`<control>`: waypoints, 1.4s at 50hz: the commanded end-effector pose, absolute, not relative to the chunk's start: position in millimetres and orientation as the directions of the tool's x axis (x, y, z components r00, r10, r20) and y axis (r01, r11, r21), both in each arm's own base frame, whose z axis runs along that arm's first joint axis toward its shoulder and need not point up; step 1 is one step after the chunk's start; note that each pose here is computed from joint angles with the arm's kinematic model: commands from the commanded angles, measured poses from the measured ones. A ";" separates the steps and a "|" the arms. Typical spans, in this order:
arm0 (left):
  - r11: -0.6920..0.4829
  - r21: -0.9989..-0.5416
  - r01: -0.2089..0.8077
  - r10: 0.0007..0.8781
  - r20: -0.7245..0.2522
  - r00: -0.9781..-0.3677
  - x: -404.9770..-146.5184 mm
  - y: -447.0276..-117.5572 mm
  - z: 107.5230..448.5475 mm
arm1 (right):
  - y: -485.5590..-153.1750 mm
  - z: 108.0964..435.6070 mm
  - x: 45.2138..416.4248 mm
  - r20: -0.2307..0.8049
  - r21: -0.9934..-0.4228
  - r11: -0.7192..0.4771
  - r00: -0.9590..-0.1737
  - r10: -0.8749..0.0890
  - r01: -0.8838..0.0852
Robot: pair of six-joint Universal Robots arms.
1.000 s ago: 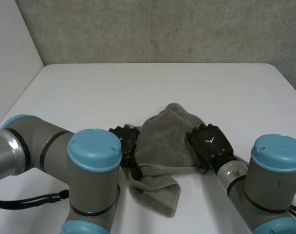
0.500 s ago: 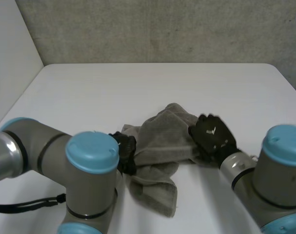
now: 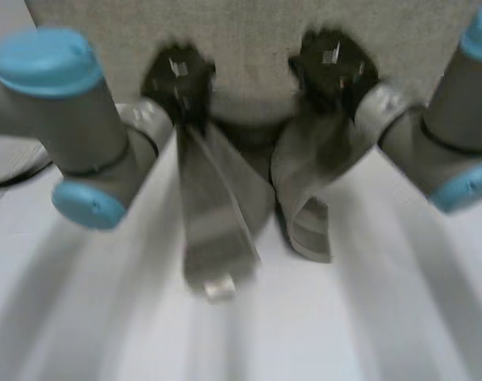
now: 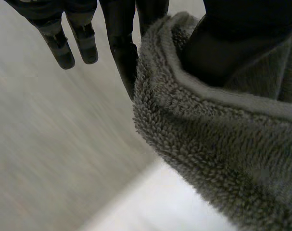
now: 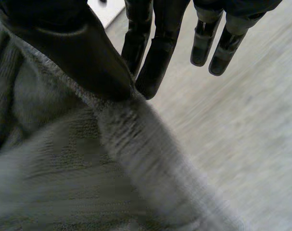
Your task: Fold the towel.
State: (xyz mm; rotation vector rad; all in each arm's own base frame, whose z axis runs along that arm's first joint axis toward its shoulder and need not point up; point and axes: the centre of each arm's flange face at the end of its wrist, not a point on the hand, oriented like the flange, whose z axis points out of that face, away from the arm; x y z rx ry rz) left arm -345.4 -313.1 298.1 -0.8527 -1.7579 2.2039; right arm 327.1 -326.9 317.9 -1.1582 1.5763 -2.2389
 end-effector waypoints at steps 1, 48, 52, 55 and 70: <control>-0.639 -0.769 0.011 0.350 -0.303 -0.886 -320.0 -291.9 421.4 | -294.3 484.8 297.0 0.334 -0.667 -0.744 -0.883 -0.329 0.024; 0.041 -0.921 0.387 0.644 -0.272 -0.715 -296.1 -241.8 120.3 | -250.0 175.1 256.2 0.421 -0.876 -0.112 -0.631 -0.651 -0.469; 0.050 -0.919 0.392 0.616 -0.281 -0.736 -293.5 -241.6 121.5 | -250.5 185.2 250.5 0.362 -0.902 -0.059 -0.674 -0.644 -0.427; 0.056 -0.918 0.393 0.611 -0.280 -0.741 -292.9 -240.4 120.5 | -252.6 189.8 247.9 0.331 -0.916 -0.038 -0.698 -0.636 -0.399; 0.059 -0.919 0.389 0.540 -0.298 -0.787 -288.3 -245.6 120.3 | -254.6 225.0 234.3 0.188 -0.961 0.052 -0.779 -0.598 -0.272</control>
